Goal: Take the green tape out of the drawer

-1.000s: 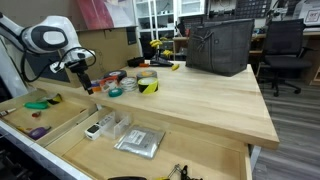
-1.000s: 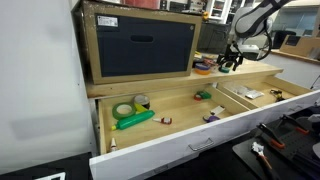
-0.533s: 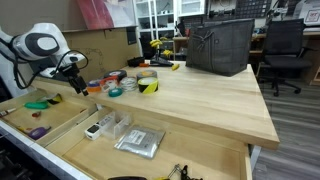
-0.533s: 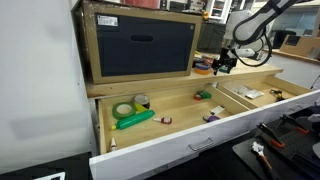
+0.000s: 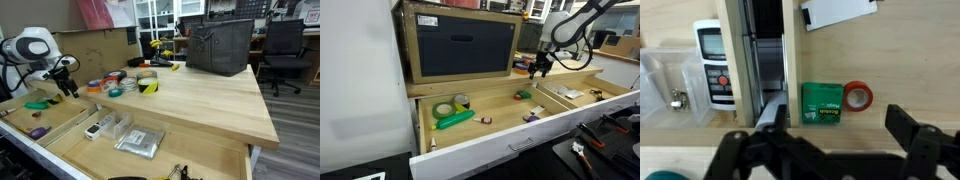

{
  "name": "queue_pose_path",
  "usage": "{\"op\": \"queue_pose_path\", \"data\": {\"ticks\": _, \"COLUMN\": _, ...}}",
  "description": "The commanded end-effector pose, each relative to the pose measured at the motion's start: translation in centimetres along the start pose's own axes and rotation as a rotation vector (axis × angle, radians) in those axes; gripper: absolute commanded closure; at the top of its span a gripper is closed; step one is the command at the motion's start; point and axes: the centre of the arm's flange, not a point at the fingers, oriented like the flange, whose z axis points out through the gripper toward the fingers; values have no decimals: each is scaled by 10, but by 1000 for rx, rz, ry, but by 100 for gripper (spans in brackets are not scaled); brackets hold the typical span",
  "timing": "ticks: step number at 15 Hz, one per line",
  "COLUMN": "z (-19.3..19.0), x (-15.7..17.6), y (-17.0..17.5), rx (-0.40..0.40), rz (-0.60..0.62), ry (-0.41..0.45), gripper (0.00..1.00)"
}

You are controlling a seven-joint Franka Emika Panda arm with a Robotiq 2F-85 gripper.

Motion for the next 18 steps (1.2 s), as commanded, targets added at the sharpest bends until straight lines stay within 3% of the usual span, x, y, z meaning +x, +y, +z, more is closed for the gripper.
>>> {"op": "queue_pose_path", "data": {"ticks": 1, "z": -12, "x": -21, "y": -5, "rx": 31, "rz": -46, "ry": -20, "gripper": 0}}
{"op": "queue_pose_path", "data": {"ticks": 11, "z": -89, "x": -59, "y": -3, "rx": 14, "rz": -46, "ry": -63, "gripper": 0}}
{"op": "queue_pose_path", "data": {"ticks": 18, "z": -145, "x": -90, "y": -17, "rx": 24, "rz": -40, "ry": -48, "gripper": 0}}
